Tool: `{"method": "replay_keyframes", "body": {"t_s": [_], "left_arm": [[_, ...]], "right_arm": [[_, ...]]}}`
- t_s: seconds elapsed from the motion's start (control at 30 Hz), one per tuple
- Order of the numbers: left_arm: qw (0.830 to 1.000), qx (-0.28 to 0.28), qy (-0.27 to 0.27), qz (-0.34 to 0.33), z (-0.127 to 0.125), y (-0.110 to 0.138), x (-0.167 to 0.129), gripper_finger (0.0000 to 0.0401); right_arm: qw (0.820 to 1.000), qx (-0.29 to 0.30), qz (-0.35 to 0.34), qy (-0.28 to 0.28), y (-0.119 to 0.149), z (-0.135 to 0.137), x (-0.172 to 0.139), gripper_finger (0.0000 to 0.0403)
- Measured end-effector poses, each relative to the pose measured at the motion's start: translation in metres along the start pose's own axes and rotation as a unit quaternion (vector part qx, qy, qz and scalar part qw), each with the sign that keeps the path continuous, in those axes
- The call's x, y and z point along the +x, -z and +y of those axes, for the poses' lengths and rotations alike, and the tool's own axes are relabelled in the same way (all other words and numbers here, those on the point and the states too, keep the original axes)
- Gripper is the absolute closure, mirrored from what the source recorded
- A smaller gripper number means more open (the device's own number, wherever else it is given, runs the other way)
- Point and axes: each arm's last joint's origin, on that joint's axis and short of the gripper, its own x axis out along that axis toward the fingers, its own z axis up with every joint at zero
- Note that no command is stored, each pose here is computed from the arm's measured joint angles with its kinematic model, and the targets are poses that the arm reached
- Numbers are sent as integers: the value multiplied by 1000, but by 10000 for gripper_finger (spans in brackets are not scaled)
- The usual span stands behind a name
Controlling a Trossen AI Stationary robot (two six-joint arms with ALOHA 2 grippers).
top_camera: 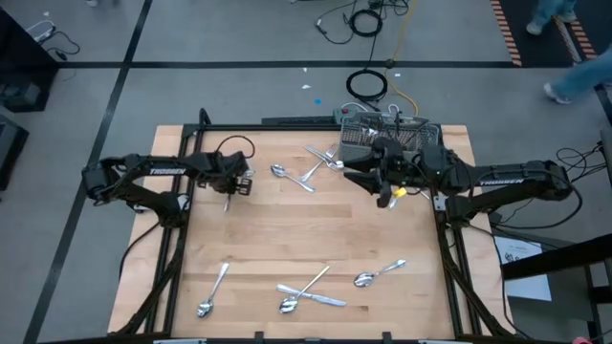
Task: Sort silverware
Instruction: Put the silver fork into the gray utensil holder
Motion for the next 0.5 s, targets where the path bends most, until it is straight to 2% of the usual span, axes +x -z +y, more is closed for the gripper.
{"method": "replay_keyframes", "body": {"t_s": [0.2, 0.37, 0.5], "left_arm": [[997, 9, -11, 79, 6, -3, -13, 387], [993, 22, -16, 113, 8, -10, -29, 387], [991, 25, 3, 132, 8, -18, -40, 387]], "right_arm": [[999, 4, 14, -30, 6, 14, -1, 238], [998, -3, 24, -53, 11, 25, -2, 238], [997, -9, 29, -65, 13, 30, -3, 238]]}}
